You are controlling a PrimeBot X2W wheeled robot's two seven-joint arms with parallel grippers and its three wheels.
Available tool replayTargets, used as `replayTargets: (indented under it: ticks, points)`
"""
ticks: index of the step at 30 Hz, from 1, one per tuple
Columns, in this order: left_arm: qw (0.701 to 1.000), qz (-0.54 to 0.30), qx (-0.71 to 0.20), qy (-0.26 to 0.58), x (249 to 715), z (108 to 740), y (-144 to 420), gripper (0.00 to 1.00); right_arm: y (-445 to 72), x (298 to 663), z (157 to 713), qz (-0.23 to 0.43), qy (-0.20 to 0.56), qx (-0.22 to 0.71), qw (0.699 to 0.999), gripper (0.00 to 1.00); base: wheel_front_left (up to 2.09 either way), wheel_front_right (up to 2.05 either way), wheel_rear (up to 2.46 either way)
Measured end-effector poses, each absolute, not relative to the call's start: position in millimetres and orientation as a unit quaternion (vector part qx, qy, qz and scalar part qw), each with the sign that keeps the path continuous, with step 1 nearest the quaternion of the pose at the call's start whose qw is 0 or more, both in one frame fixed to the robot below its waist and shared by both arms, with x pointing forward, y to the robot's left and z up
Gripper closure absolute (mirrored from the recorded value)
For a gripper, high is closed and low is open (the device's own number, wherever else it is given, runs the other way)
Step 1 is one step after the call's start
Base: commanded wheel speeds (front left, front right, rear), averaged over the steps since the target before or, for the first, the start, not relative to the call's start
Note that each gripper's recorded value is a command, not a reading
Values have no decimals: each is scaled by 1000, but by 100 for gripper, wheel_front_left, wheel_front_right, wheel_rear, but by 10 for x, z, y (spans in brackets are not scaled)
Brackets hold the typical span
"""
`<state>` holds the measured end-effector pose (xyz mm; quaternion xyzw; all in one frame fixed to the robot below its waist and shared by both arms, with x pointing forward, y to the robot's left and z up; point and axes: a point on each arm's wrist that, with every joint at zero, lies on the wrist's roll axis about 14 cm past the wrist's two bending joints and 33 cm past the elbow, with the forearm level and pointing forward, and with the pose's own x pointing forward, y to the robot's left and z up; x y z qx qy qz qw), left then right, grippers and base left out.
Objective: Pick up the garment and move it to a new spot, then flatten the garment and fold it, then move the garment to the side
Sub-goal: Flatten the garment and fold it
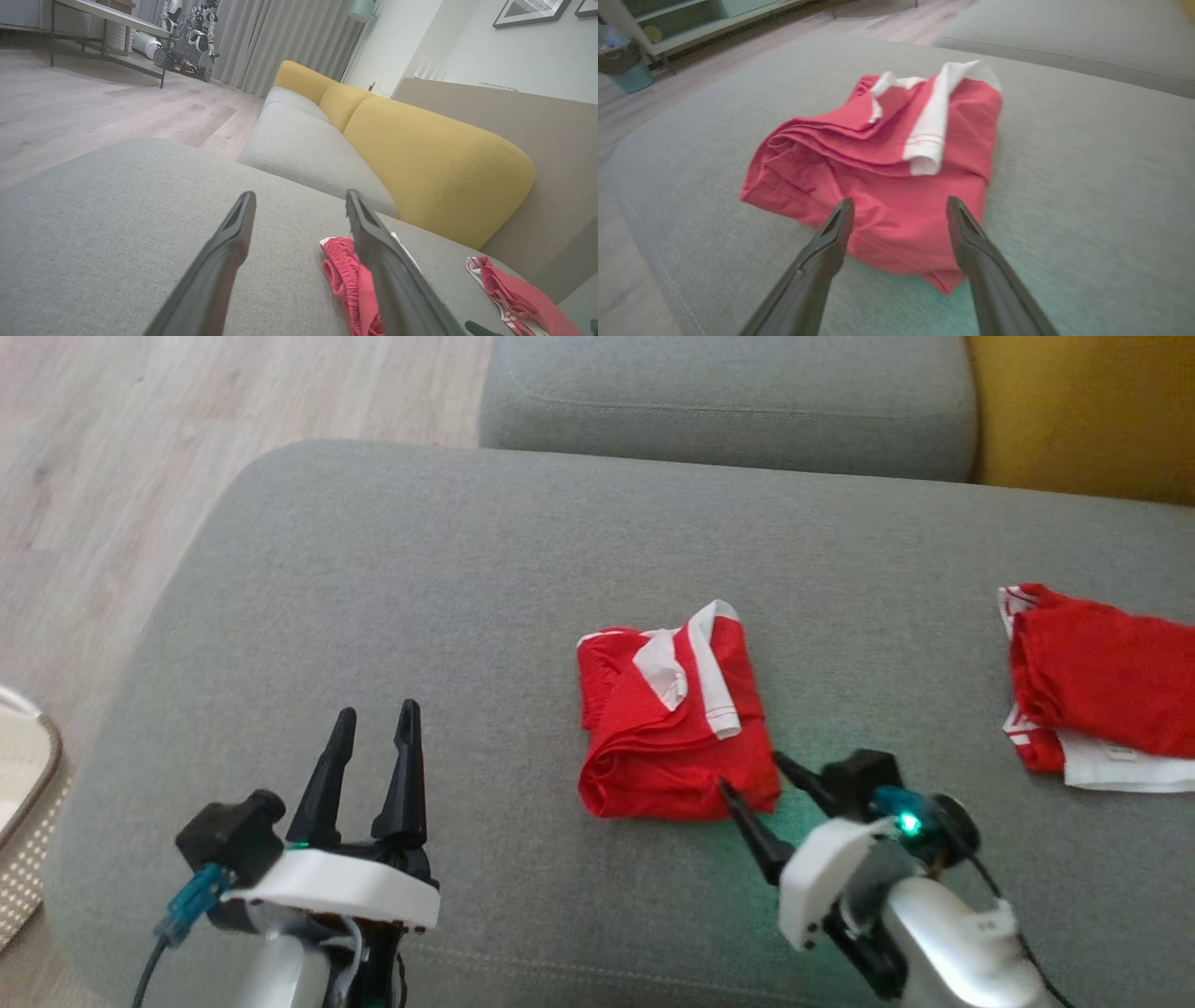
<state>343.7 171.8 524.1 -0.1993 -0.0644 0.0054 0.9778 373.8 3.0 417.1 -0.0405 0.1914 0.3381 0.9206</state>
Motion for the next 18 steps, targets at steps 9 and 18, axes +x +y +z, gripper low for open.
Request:
replayTargets:
  ticks: [9, 18]
  points:
    - [976, -17, -201, -79, 3496, 5363, 1599, 0, -596, 3920, 4583, 240, 104, -12, 965, 0, 0, 0, 0]
    - [976, -32, -203, -75, 3483, 5352, 1493, 0, -983, 3885, 4845, 169, 27, -22, 985, 0, 0, 0, 0]
